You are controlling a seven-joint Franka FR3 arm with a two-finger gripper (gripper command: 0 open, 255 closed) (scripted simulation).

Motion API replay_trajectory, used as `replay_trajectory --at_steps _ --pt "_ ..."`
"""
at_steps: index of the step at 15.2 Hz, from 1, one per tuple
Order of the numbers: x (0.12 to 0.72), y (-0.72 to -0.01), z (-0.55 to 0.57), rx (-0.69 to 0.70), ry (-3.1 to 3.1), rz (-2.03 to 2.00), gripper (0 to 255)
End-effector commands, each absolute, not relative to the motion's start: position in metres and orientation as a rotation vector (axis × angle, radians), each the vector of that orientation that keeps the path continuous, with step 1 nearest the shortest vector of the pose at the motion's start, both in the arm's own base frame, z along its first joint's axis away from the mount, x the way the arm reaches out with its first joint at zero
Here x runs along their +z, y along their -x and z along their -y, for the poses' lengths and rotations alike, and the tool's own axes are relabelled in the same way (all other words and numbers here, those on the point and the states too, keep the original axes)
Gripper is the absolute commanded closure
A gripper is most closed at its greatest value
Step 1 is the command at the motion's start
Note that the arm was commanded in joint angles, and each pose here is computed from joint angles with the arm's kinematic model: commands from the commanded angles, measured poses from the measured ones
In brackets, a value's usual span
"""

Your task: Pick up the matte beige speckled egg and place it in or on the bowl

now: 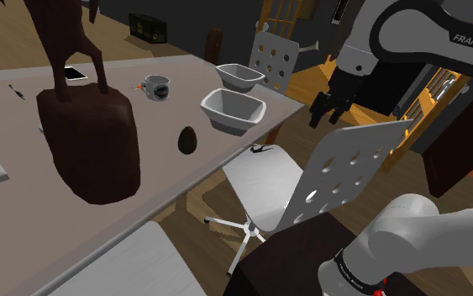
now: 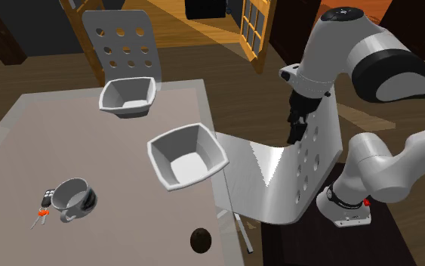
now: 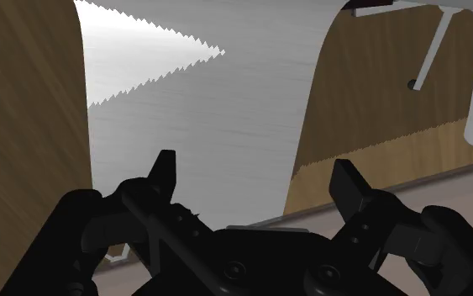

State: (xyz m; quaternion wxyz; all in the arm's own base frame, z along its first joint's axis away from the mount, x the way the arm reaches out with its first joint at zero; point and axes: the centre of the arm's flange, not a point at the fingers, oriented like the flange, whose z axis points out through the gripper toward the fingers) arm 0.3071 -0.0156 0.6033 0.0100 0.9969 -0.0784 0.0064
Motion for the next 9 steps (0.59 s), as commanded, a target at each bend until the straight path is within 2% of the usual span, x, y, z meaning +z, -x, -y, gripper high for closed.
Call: replay_trajectory --at_steps 1,9 --pt "0.603 -0.307 0.016 0.020 -3.112 0.245 0" --pt "0.584 -0.380 -0.061 0.055 -3.075 0.071 0"
